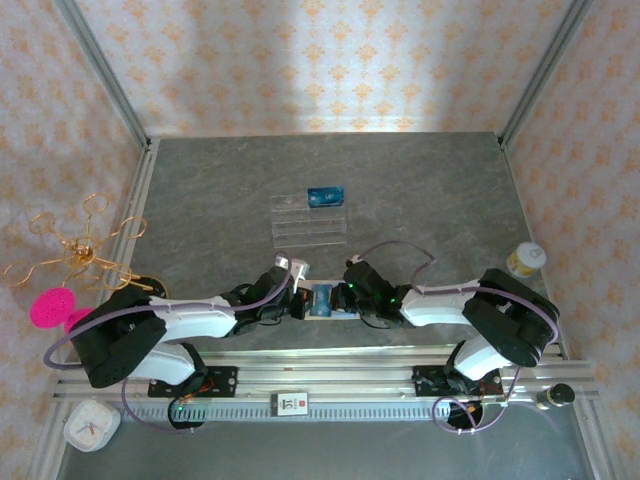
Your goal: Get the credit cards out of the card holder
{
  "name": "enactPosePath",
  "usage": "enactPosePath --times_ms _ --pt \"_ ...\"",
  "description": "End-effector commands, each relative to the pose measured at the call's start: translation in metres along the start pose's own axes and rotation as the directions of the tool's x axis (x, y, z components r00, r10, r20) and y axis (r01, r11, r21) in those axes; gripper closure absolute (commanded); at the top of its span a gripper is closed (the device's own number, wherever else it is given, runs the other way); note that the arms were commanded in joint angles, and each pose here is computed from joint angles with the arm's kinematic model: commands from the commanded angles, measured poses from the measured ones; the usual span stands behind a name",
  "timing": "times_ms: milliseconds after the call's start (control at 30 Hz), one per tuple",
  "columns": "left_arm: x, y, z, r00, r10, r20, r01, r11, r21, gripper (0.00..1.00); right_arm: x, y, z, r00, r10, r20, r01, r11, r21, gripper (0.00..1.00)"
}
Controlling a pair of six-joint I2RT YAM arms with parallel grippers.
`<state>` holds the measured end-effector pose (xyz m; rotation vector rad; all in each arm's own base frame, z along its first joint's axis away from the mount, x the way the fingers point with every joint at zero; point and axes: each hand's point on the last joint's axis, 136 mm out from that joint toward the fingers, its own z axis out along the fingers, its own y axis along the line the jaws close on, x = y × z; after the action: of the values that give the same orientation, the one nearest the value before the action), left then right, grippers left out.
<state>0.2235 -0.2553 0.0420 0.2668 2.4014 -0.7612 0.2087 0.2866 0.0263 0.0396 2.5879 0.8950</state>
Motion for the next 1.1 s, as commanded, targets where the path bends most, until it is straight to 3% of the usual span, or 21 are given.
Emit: enactPosePath --times_ms 0,333,433,567,767,900,1067 --pt "0.017 0.014 0.006 0.999 -0.005 -0.051 0.003 0.999 -0.052 1.0 0.003 -0.006 0.001 1.0 -0.006 -0.007 0.006 1.0 0.006 0.94" --pt "0.026 0.016 0.013 0.996 0.0 -0.086 -0.004 0.999 -0.051 1.0 0.007 -0.003 0.003 0.999 -0.002 -0.034 0.001 1.0 -0.025 0.8" --pt "0.031 0.017 0.015 0.994 -0.001 -0.107 -0.004 0.999 -0.046 1.0 0.009 0.0 0.006 0.999 -0.005 -0.048 0.003 0.999 -0.037 0.8" --pt "0.032 0.017 0.014 0.994 0.002 -0.107 -0.006 0.999 -0.043 1.0 0.008 -0.002 0.005 0.999 0.002 -0.042 -0.003 0.999 -0.035 0.88" --pt "0.033 0.017 0.015 0.993 0.011 -0.116 -0.016 0.999 -0.04 1.0 0.003 -0.01 0.002 1.0 0.009 -0.021 -0.009 1.0 0.013 0.81" --pt "0.033 0.016 0.015 0.993 0.012 -0.114 -0.016 0.999 -0.034 1.0 0.01 -0.005 0.005 0.998 -0.003 -0.063 0.002 1.0 -0.02 0.79" --pt "0.035 0.017 0.015 0.993 0.002 -0.12 -0.007 0.999 -0.036 1.0 0.007 -0.01 0.004 0.999 -0.004 -0.042 0.004 1.0 0.008 1.0"
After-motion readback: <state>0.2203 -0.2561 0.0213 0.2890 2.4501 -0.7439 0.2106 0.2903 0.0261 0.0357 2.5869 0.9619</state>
